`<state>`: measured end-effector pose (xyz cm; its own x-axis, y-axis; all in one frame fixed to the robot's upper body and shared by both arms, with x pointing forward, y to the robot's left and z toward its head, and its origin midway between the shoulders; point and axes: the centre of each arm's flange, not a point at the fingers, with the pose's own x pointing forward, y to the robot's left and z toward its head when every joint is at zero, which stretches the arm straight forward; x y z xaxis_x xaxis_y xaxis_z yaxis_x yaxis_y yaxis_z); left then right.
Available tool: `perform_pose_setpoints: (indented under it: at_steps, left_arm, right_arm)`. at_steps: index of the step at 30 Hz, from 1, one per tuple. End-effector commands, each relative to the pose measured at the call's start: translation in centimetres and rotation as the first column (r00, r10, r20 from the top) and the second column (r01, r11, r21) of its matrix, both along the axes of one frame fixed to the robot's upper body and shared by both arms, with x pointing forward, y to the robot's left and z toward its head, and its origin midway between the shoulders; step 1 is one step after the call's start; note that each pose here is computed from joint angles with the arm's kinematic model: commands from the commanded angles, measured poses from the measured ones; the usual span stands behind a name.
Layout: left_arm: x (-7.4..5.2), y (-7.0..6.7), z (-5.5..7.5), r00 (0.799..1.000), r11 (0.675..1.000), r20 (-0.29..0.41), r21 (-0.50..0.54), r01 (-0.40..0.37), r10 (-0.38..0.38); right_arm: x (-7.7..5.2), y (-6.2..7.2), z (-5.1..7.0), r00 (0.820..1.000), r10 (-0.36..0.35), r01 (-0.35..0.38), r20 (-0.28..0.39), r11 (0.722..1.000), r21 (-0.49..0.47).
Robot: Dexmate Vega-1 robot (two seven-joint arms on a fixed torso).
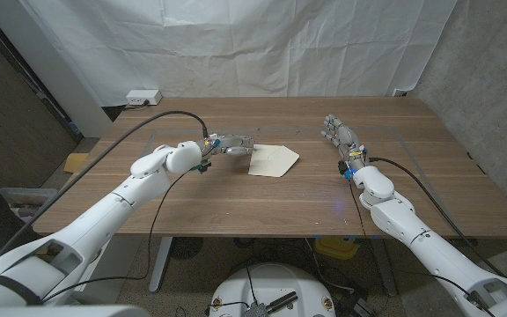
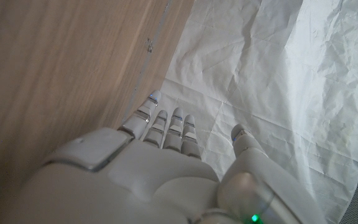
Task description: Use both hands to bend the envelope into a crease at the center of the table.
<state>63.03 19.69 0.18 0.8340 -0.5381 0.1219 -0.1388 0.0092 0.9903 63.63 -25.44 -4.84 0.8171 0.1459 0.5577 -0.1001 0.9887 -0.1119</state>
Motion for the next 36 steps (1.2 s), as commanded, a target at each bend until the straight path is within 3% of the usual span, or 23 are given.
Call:
perform_pose_setpoints:
  at_steps: [1, 36]
  left_arm:
    - [0.6, -0.5, -0.3, 0.999, 0.998, -0.024, 0.062, -0.023, 0.024]
    - [1.5, -1.9, -0.8, 0.996, 0.962, -0.019, 0.259, -0.082, 0.090]
  right_arm:
    - [0.1, -0.1, -0.1, 1.000, -0.006, 0.006, -0.003, 1.000, 0.002]
    - [-0.1, 0.3, -0.7, 1.000, -0.020, 0.020, -0.016, 1.000, 0.003]
